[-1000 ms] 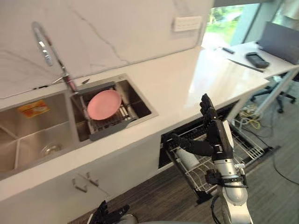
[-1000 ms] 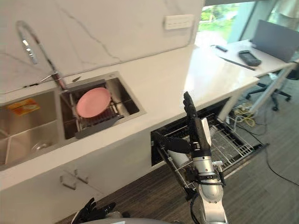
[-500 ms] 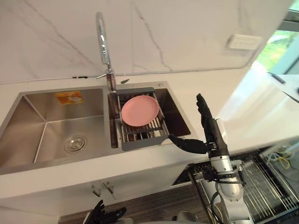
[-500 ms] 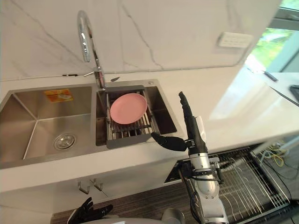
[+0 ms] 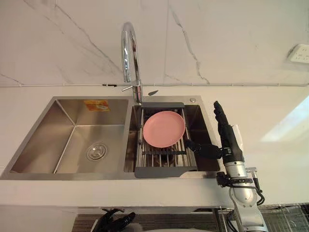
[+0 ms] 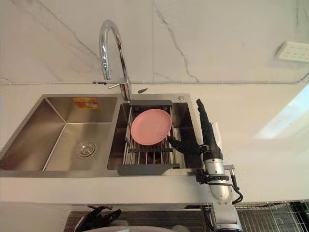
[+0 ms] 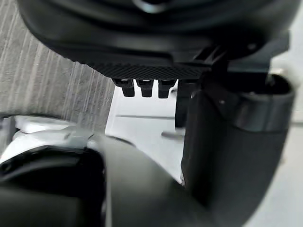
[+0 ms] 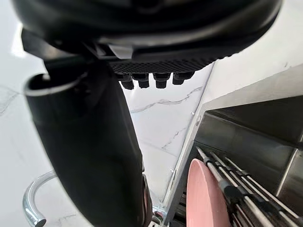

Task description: Walk over to the sink, pick up the cup, carry it to the dishwasher, place the cup inside the dishwasher, then close the dishwasher door

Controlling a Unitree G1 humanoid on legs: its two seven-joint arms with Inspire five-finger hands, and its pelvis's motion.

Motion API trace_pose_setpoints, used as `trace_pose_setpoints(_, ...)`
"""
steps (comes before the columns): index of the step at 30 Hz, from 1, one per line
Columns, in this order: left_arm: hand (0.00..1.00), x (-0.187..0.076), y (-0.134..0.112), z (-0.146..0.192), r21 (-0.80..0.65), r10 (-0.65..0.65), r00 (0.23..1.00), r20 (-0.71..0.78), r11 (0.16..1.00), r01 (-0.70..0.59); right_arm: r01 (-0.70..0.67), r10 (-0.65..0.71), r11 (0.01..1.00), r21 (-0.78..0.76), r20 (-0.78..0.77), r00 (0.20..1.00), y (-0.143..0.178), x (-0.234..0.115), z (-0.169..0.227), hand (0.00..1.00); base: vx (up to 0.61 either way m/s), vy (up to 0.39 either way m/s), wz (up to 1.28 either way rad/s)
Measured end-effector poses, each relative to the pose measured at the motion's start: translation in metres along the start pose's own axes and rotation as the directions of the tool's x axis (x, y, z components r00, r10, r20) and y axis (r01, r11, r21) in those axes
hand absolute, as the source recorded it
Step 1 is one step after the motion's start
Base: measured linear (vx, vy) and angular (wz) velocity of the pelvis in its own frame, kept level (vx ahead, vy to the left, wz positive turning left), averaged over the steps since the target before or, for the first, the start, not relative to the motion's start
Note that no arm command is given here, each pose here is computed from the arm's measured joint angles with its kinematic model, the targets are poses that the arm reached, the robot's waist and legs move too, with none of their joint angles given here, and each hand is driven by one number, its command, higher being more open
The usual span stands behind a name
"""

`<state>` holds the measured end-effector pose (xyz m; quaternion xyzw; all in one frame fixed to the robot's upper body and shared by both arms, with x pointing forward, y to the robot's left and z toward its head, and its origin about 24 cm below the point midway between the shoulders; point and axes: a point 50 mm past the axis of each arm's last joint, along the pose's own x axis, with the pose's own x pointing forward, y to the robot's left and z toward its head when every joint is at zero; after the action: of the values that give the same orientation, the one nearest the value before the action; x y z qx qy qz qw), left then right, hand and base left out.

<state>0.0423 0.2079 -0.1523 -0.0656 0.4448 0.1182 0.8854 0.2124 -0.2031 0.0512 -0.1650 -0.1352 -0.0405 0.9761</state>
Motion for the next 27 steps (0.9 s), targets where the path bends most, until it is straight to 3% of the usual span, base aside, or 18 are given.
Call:
trace_pose_setpoints(12,1.00,0.001,0.013,0.000,0.097,0.002,0.999,-0.051,0.995,0.003,0.029,-0.028,1.000,0.010,-0.086,0.996,0.010,-0.011,-0.016,1.00,-0.05,0.019,0.01)
trace_pose_setpoints(27,1.00,0.001,0.015,0.000,0.089,0.010,0.999,-0.051,0.996,-0.005,0.027,-0.030,0.999,-0.037,-0.072,0.997,0.007,-0.009,-0.014,1.00,0.00,0.001,-0.02)
